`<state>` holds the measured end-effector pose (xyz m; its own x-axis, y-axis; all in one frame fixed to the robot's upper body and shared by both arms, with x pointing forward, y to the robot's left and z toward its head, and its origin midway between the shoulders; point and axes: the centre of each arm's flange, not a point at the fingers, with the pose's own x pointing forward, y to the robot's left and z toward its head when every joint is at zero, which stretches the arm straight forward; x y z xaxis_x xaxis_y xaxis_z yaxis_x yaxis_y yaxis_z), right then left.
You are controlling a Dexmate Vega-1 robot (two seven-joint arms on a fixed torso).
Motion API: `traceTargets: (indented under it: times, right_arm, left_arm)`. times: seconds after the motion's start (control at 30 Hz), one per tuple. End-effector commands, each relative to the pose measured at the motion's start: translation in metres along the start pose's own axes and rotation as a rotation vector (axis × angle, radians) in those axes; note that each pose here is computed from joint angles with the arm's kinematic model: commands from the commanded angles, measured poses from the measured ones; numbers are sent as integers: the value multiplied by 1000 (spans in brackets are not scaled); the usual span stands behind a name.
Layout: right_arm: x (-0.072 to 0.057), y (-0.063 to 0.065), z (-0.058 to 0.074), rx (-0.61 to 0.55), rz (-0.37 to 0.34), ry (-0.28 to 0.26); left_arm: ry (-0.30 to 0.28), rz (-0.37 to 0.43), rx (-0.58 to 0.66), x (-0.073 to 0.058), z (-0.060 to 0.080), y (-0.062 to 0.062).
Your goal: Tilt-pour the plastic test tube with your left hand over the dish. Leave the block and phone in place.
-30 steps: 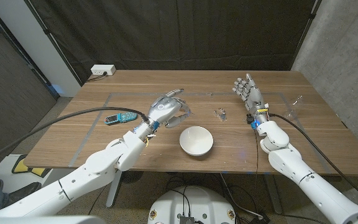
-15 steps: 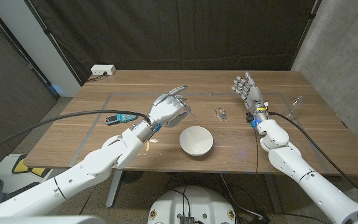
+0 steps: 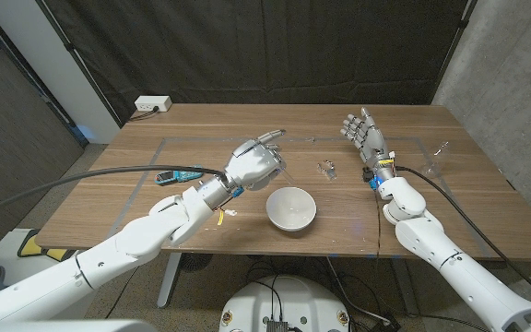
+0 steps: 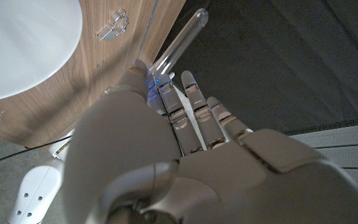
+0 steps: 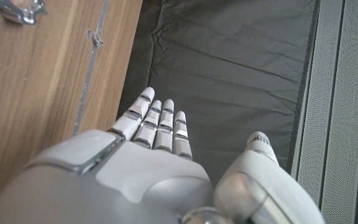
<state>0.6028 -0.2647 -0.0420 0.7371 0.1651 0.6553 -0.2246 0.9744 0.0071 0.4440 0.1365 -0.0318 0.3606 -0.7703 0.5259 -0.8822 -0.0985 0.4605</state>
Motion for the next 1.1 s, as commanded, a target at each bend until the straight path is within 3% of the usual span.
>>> traceTargets:
  times: [0.03,1.1]
  right_arm:
    - [1,1,-7,13,1,13]
    - [6,3,-12,28,-14,16]
  left_arm:
    - [-61,-19,137,3,-2,8]
    - [-266,-25,448,21,-7,11]
